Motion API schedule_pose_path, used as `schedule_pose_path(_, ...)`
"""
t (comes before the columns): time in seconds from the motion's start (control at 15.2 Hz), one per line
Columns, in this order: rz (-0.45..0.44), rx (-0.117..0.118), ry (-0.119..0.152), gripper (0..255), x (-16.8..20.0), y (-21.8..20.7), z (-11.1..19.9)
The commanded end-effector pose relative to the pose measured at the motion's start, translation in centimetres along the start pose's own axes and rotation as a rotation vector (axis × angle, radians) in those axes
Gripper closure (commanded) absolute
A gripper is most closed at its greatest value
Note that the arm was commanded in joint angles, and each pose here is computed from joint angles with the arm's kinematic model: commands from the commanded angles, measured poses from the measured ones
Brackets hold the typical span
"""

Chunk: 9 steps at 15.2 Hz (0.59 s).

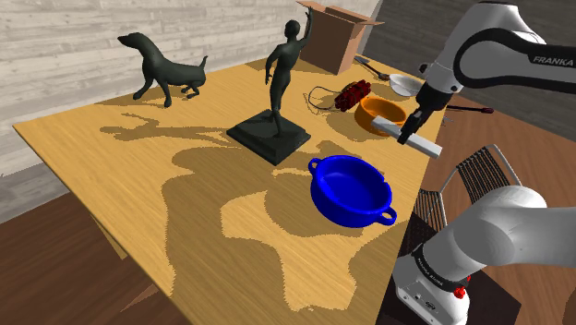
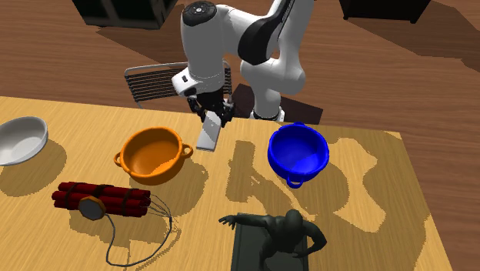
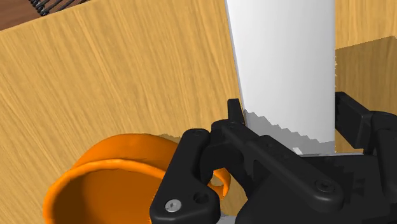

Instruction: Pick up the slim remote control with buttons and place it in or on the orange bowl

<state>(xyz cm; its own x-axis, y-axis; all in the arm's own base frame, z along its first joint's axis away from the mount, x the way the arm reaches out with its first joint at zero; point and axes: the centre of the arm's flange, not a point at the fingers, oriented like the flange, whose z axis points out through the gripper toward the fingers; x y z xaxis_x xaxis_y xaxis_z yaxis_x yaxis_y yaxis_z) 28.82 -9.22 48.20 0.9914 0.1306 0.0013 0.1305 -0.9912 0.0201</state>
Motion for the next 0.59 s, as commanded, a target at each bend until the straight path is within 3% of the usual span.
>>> schedule_pose_path(0.0, 0.0, 0.0, 0.0, 255, 0.1, 0.0, -1.2)
schedule_pose_path(0.53, 0.0, 0.0, 0.0, 255, 0.1, 0.1, -5.4)
